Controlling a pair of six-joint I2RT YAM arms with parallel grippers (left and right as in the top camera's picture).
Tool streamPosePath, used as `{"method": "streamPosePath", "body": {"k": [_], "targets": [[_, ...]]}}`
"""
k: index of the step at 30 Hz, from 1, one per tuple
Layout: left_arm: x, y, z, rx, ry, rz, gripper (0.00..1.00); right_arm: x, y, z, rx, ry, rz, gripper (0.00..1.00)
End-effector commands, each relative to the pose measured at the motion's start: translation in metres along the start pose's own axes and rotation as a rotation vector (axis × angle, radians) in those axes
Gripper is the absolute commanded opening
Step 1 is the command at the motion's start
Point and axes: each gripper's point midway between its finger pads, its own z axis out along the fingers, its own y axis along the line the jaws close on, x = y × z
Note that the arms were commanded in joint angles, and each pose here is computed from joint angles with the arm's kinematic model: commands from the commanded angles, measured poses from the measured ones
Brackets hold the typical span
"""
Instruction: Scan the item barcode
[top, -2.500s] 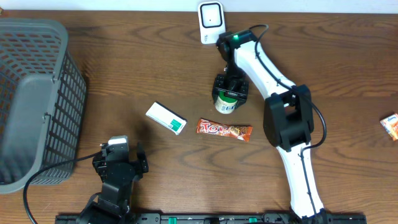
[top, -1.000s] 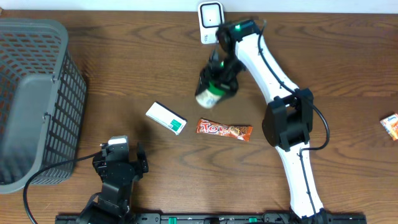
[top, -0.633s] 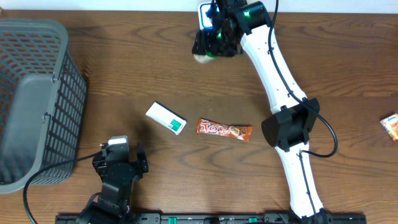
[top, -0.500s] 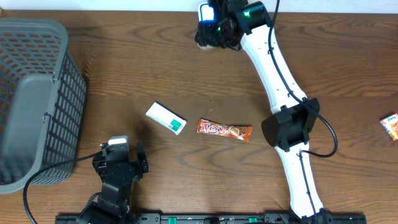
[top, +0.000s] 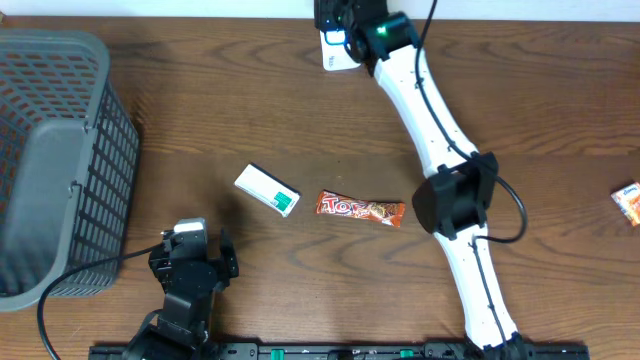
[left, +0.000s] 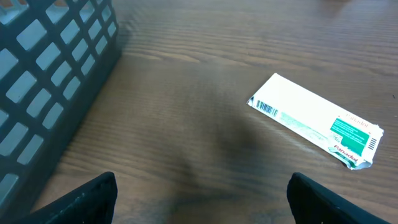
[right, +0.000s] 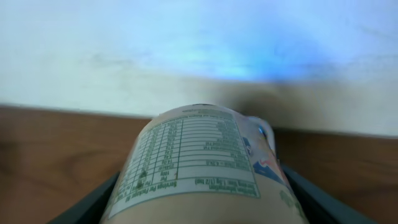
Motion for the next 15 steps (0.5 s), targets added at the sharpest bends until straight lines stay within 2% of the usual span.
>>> {"method": "streamPosePath", "body": {"k": [1, 6, 15], "targets": [[-0.002, 0.003, -0.001, -0.013, -0.011, -0.015, 0.88, 0.021, -0.016, 0.034, 0.109, -0.030, -0.077, 0.53], [-0.002, 0.003, -0.001, -0.013, -0.011, -0.015, 0.88, 0.020, -0.020, 0.053, 0.162, -0.123, -0.078, 0.59], [-0.002, 0.003, -0.001, -0.013, -0.011, -0.015, 0.88, 0.015, -0.025, 0.064, 0.227, -0.217, -0.075, 0.59]]}}
